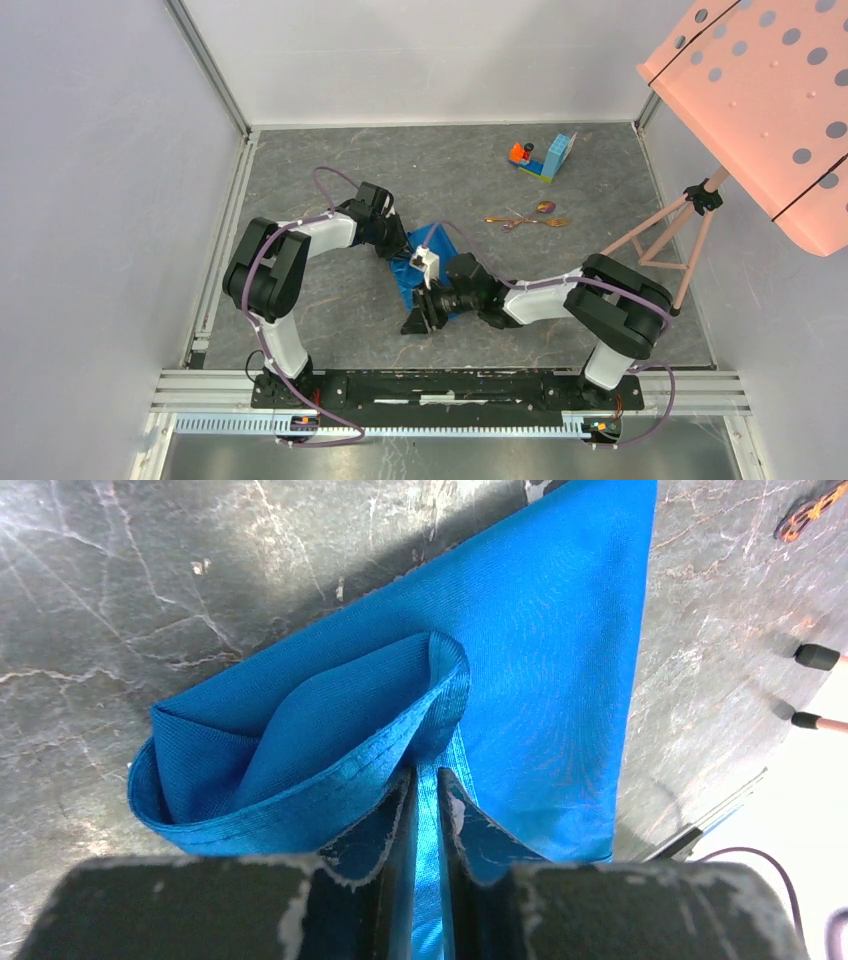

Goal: Fold the napkin into a case and place the utensils inside
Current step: Smooth out the 2/3-rectangle-folded napkin at the center of the board.

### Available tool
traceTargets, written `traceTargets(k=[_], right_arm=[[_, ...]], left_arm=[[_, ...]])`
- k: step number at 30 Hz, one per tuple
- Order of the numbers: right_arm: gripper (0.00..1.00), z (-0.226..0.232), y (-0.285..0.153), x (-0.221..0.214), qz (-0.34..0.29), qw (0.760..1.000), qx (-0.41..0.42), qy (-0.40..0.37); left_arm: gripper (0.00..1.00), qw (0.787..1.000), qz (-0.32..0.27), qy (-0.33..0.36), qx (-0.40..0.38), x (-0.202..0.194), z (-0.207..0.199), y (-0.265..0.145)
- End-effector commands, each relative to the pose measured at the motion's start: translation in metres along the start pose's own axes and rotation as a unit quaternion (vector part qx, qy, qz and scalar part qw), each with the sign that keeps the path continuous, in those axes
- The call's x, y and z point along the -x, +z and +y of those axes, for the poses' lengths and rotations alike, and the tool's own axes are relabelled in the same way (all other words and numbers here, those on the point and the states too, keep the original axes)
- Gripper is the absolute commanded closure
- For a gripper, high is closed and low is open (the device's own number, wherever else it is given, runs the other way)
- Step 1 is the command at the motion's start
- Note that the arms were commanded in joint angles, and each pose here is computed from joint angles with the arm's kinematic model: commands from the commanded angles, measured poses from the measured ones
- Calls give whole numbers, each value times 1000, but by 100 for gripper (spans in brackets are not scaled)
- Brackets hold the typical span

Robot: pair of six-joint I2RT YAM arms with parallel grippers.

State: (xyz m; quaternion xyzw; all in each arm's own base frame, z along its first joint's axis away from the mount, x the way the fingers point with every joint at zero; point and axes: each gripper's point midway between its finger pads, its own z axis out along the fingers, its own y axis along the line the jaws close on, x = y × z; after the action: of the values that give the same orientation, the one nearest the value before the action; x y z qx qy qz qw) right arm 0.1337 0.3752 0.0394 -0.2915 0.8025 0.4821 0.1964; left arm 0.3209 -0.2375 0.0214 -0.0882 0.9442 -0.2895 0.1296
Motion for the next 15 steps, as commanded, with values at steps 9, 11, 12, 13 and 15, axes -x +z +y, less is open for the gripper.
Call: traceTargets(k=[9, 11, 12, 13, 15], right_arm=[[28, -96, -126, 75, -76, 980, -182, -26], [27, -117, -139, 67, -59, 977, -203, -12], [26, -123, -142, 63, -57, 977, -205, -3], [26, -129, -145, 61, -62, 977, -205, 6], [26, -134, -146, 59, -72, 977, -199, 18]], left_arm=[[77, 997, 42, 67, -20, -10, -12, -2], [77, 997, 39, 64, -13, -8, -10, 1], [77, 997, 40, 63, -9, -8, -10, 2], [76, 997, 36, 63, -8, -5, -11, 1], [74, 997, 29, 67, -12, -2, -18, -3]])
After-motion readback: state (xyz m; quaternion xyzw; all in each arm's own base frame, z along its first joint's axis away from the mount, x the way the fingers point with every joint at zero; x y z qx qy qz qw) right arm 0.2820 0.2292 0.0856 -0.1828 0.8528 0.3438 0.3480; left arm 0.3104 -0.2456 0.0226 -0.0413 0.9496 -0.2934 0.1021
